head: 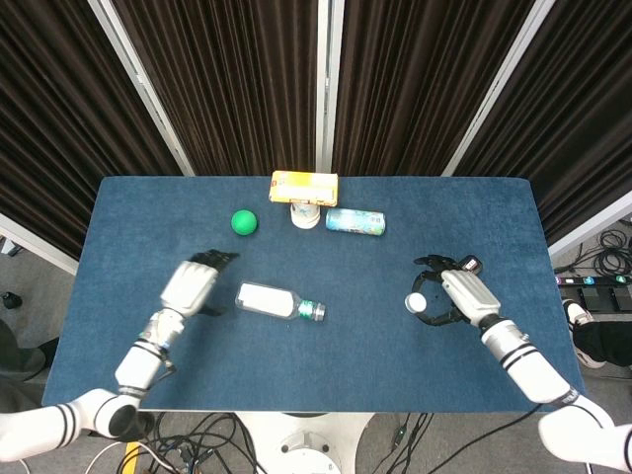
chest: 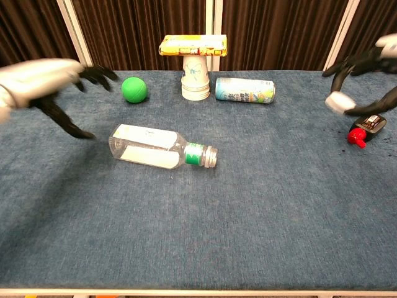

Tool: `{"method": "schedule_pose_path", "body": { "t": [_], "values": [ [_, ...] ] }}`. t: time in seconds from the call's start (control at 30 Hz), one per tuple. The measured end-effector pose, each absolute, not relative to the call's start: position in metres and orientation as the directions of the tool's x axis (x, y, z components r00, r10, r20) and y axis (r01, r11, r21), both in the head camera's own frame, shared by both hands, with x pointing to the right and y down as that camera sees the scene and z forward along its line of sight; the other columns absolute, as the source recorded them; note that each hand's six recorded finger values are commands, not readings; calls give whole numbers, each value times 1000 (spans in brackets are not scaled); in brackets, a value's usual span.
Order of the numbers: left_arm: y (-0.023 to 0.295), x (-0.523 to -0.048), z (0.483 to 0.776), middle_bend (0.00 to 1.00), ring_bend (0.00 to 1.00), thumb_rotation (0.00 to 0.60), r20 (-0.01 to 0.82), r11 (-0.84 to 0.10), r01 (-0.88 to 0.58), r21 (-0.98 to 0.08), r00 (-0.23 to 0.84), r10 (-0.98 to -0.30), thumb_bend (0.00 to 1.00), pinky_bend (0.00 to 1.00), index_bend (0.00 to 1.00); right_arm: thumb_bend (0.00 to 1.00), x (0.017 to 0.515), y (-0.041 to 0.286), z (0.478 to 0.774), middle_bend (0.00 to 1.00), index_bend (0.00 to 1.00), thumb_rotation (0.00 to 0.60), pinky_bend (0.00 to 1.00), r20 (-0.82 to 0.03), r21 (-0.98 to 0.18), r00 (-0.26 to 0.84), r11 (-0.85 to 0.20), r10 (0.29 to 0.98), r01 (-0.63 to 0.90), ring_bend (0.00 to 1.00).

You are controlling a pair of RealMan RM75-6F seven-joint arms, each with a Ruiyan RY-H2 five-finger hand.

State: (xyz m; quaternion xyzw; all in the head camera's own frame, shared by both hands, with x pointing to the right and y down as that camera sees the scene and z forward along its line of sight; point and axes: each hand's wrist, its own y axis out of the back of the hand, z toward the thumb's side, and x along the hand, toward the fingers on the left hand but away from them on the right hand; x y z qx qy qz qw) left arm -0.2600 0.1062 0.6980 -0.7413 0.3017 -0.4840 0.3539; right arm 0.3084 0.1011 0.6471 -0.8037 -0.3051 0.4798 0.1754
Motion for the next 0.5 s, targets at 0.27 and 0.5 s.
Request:
{"method": "schedule_pose_path", "body": {
  "t": [0.27,0.5],
  "values": [
    [111,-329,669,183,136,600,433,-471,-184,-863,214,-876,86,234,135,185,300,120,708,78,424,600,0,-688,-602,330,-762,646,237,0],
    [125,-360,664,175,135,600,416,-441,-222,-870,151,-897,86,225,135,172,302,136,742,52,273,600,0,-713,-611,300,-771,634,178,0]
  ]
}}
